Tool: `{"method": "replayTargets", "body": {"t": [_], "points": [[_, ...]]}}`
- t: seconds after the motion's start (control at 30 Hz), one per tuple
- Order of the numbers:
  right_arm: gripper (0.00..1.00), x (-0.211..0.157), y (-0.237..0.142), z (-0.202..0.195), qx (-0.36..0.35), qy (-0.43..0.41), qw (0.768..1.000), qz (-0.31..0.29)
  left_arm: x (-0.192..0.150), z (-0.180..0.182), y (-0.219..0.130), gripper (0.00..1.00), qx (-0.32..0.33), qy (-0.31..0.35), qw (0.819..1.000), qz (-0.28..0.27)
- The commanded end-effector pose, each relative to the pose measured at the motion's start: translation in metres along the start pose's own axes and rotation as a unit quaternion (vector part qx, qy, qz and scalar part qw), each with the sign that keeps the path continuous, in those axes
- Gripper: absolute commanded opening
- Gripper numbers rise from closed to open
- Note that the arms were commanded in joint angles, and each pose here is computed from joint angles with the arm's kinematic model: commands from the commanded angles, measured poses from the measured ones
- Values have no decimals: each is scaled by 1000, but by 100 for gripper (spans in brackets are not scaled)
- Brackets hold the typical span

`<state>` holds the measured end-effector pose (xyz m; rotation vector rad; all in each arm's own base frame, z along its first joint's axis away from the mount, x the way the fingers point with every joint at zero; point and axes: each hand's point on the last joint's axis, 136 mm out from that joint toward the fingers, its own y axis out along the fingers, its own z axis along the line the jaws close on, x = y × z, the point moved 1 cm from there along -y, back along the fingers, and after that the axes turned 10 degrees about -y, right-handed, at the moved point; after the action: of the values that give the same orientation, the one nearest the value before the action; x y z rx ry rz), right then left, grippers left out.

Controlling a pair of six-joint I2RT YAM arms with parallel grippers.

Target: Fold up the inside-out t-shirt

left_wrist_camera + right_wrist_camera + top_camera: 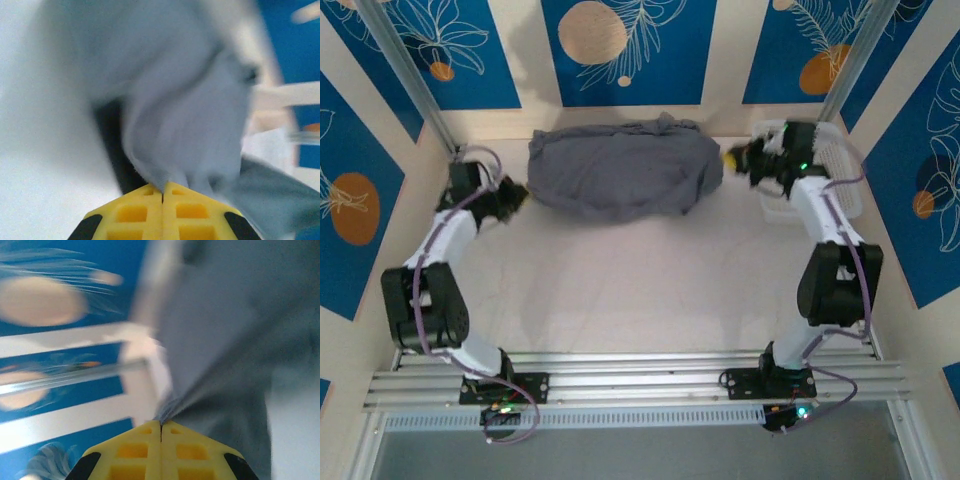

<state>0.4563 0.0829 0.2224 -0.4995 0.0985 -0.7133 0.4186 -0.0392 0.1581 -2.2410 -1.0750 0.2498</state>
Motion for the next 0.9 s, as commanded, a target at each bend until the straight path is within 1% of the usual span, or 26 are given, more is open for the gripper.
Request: {"method": "replayTargets", "body": {"t": [0.0, 0.1, 0.2, 0.27, 0.33, 0.43, 0.5, 0.57, 0.63, 0.77, 0.87], "points": [[0, -23, -3, -5, 27, -20, 999, 16, -17, -8, 6, 0, -28, 23, 999, 7], [0, -33, 4, -35, -6, 4, 1000, 26, -28, 35, 20, 0, 16, -16, 1000, 7], [0, -43, 1, -43, -30, 11, 999, 35, -31, 60, 21, 0, 58, -38, 998, -4], [0, -54, -6, -44, -42, 15, 998, 40, -33, 67, 14, 0, 81, -44, 996, -12], [0, -66, -20, -47, -66, 23, 997, 22, -35, 66, 1, 0, 90, -36, 995, -26], [0, -84, -58, -57, -101, 51, 993, -29, -33, 62, -34, 0, 119, -5, 990, -71], [0, -99, -88, -72, -133, 72, 986, -69, -29, 68, -66, 0, 167, 2, 979, -119], [0, -118, -111, -88, -159, 89, 979, -94, -28, 73, -90, 0, 196, 6, 969, -153], [0, -142, -127, -106, -182, 112, 972, -101, -33, 83, -105, 0, 220, -2, 960, -172], [0, -195, -143, -146, -218, 157, 959, -87, -49, 112, -126, 0, 256, -38, 945, -198], [0, -232, -161, -169, -255, 172, 948, -83, -54, 128, -144, 0, 274, -53, 931, -237]]}}
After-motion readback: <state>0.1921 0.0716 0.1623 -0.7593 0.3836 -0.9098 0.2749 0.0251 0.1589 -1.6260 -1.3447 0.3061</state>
